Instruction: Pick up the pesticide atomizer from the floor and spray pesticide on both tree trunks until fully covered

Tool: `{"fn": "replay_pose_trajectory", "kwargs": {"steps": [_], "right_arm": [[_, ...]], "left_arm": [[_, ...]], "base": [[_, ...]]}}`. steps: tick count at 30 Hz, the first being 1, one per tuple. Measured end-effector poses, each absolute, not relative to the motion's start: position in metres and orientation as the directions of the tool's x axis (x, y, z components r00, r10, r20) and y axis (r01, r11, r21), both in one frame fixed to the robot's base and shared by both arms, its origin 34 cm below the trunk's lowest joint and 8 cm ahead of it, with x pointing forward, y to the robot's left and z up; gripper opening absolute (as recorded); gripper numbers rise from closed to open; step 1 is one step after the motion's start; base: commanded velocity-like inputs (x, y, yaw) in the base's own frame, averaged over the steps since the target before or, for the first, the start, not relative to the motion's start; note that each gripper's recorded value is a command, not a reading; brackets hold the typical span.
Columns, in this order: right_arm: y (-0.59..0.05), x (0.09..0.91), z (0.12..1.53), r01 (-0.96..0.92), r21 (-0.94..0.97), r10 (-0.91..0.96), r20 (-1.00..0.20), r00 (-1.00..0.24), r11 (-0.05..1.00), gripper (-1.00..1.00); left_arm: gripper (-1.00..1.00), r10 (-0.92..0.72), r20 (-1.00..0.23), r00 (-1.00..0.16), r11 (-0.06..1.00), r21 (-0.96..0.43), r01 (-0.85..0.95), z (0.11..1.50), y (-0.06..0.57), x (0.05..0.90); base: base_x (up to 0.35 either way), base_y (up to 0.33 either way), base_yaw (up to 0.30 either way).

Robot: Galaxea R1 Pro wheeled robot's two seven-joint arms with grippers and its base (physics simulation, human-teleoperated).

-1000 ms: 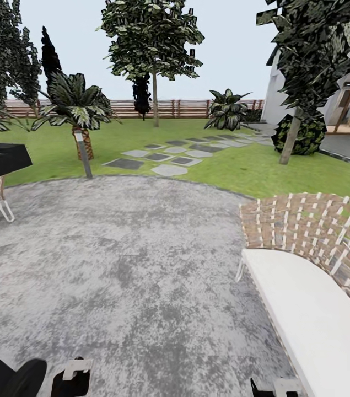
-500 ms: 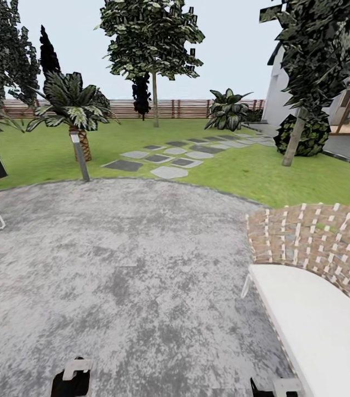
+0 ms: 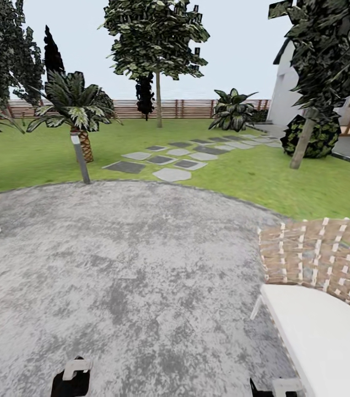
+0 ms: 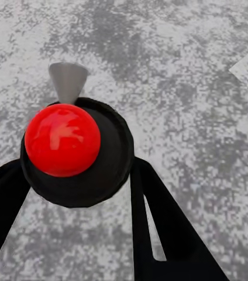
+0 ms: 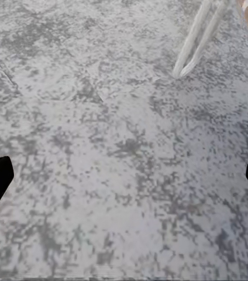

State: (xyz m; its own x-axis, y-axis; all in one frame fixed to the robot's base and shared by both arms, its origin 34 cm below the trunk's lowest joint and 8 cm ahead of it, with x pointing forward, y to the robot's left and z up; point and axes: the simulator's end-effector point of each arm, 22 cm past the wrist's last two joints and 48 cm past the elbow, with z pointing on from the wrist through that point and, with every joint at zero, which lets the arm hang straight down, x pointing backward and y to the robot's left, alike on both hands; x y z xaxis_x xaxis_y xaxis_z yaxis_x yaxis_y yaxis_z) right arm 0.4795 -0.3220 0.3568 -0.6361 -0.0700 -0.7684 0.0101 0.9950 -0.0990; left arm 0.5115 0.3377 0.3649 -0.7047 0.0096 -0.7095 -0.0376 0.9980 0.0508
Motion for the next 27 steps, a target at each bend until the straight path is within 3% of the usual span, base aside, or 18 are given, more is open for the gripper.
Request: {"fn": "replay_pose_trajectory", "kwargs": {"steps": [27], "right_arm": [[-0.3224,0.4795,0.3569,0.012,-0.100,-0.069,-0.769,-0.636,0.995,1.00]], "left_arm": [[-1.00,0.009,-0.709,-0.705,0.998,0.049,-0.037,0.3648,0.3365,0.5115]], "base": [[0.338,0.000,0.064]]}}
